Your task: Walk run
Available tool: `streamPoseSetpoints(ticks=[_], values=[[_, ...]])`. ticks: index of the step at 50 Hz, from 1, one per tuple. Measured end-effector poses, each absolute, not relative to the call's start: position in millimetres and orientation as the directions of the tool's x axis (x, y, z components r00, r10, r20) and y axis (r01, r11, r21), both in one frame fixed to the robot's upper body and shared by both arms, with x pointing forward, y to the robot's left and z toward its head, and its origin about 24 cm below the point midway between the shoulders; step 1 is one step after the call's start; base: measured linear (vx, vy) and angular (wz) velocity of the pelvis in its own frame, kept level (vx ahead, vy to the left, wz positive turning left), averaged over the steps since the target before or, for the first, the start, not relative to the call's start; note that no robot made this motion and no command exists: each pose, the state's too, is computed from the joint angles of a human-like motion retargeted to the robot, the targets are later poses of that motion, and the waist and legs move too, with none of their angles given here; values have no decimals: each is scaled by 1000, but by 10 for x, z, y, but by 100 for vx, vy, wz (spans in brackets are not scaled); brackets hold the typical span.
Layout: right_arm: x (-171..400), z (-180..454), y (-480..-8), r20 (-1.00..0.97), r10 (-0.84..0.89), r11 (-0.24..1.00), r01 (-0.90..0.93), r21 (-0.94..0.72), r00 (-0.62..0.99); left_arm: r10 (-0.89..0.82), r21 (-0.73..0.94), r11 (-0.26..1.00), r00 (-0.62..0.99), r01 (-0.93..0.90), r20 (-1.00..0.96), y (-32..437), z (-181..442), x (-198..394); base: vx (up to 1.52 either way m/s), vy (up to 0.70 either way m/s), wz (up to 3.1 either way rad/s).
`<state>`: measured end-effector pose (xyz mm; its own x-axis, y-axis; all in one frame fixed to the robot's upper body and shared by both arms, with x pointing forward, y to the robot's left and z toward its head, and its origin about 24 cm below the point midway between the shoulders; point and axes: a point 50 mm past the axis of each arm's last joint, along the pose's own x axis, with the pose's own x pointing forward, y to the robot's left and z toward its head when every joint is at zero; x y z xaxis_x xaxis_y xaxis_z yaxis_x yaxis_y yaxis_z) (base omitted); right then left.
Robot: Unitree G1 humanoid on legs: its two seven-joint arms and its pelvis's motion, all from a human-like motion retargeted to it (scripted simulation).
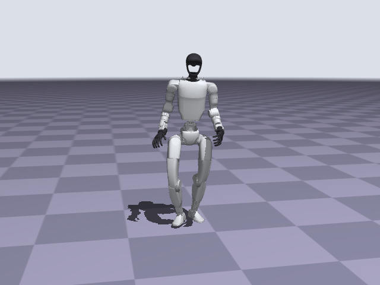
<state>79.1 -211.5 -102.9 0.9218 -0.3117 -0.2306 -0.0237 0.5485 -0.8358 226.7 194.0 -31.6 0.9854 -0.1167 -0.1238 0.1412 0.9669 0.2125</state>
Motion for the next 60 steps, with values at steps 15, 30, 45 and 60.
streamPoseSetpoints(ticks=[15, 30, 45, 60], values=[[2365, -17, -1084, 227, 344, 585, -19, -811, 911, -40, 376, 897, 891, 231, -452, 2234, -948, 1051, 74, 4, 13], [1324, -848, -1529, -90, 20, 686, -80, -723, 996, -171, 351, 919, 983, 181, -61, 1843, -488, 1972, 99, -18, 13], [1620, -461, -1655, 196, -33, 763, 152, -629, 980, -291, 336, 910, 951, 243, 99, 1827, -24, 2062, 129, -25, 10], [1995, -212, -1396, 257, 104, 722, 105, -684, 961, -387, 326, 866, 921, 379, -43, 1876, -311, 1483, 160, -12, -22]])
